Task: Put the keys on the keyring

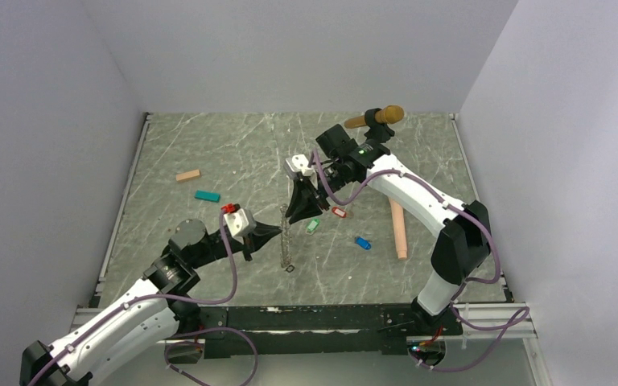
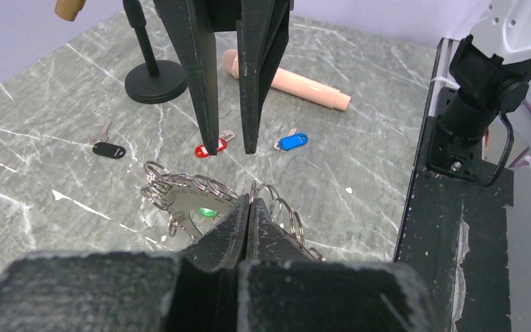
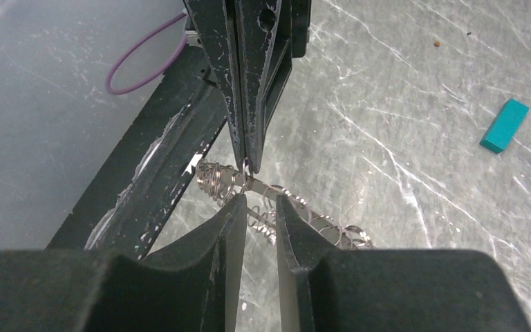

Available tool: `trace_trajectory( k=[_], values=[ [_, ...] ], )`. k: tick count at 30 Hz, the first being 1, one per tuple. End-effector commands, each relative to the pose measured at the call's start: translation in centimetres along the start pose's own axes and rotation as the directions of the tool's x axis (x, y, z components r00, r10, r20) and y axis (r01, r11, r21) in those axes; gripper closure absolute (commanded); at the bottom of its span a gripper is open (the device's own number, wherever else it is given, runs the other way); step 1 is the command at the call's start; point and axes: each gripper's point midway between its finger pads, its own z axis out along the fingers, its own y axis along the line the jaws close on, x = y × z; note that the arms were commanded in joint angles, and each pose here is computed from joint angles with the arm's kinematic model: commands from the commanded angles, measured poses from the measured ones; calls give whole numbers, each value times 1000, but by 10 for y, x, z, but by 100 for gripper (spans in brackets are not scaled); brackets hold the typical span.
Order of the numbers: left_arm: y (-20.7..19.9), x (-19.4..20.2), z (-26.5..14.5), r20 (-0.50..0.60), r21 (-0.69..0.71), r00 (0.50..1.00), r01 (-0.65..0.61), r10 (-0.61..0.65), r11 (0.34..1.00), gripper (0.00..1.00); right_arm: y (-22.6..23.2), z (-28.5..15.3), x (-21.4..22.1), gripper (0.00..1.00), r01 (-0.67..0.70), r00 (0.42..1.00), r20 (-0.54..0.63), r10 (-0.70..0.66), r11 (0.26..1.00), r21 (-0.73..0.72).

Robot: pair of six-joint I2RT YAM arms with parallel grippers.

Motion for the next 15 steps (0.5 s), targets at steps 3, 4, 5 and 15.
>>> trace_trajectory(
  k=[3, 4, 5, 15],
  values=[
    [2, -30, -6, 198, -35, 976, 96, -87, 995, 100, 3, 6, -15, 75, 60, 998, 17, -60, 998, -4],
    [2, -31, -8, 213, -38, 972, 106, -96, 994, 100, 4, 8, -15, 75, 60, 998, 16, -60, 998, -10],
    [2, -31, -8, 227, -41, 968, 118, -106, 992, 100, 5, 9, -15, 75, 60, 998, 16, -60, 998, -13],
    [1, -44, -17, 360, -35, 924, 150, -128, 988, 100, 8, 17, -12, 75, 49, 999, 7, -49, 998, -35]
  ],
)
